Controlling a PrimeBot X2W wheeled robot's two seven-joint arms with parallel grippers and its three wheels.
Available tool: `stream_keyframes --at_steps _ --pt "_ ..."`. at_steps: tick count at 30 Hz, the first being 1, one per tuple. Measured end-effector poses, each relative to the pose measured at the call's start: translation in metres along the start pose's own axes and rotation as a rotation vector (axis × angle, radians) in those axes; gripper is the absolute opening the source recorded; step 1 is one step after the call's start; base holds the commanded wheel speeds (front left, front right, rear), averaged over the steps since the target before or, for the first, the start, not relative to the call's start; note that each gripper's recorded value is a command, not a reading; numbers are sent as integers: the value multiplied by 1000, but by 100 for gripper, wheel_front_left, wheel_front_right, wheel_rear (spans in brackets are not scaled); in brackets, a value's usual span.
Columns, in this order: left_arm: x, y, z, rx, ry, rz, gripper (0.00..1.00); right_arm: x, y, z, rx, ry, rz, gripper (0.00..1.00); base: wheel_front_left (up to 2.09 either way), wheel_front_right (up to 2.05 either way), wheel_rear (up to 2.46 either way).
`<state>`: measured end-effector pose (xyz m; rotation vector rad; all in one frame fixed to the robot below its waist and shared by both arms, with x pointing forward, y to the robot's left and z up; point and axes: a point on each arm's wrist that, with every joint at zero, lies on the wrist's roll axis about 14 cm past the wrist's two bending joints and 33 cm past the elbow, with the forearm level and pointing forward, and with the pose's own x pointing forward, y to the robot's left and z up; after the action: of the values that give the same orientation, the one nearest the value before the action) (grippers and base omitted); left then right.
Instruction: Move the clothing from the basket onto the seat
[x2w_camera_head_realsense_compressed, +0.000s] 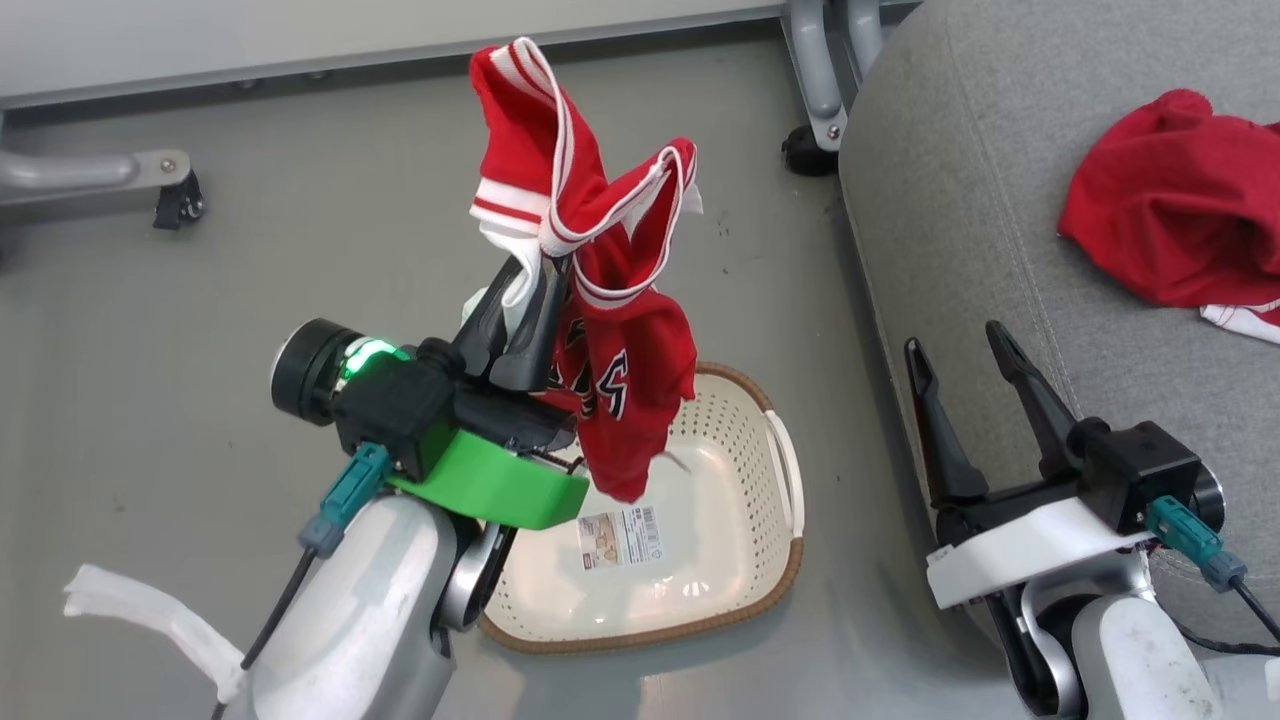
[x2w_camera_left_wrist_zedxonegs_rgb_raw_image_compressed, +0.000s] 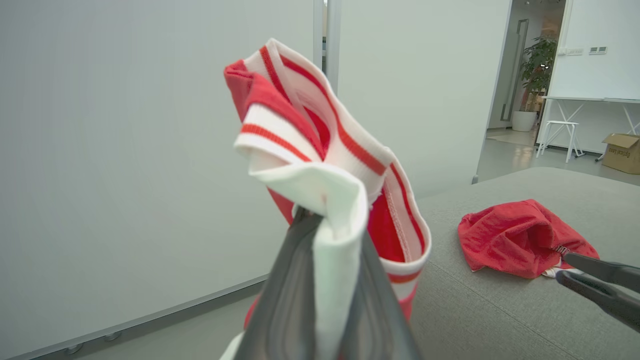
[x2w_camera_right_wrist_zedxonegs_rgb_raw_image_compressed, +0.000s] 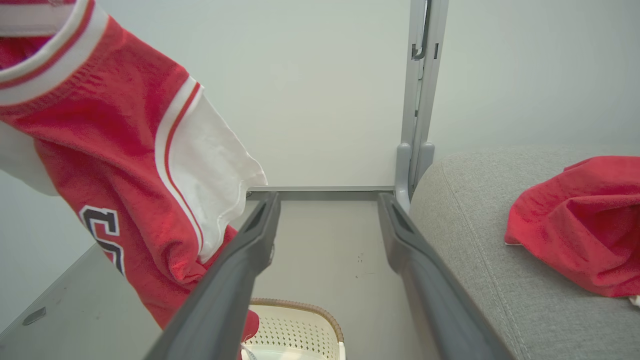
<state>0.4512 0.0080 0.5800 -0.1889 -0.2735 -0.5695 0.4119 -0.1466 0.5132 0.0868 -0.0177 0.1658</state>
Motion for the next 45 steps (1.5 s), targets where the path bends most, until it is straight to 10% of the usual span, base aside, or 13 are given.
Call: stream_keyframes --at_steps 33,45 --pt "-54 -23 58 -2 -91 55 0 -36 36 18 38 -10 84 100 0 0 0" --pt "-53 -23 50 -16 -72 46 0 -22 135 20 87 6 415 100 0 0 0"
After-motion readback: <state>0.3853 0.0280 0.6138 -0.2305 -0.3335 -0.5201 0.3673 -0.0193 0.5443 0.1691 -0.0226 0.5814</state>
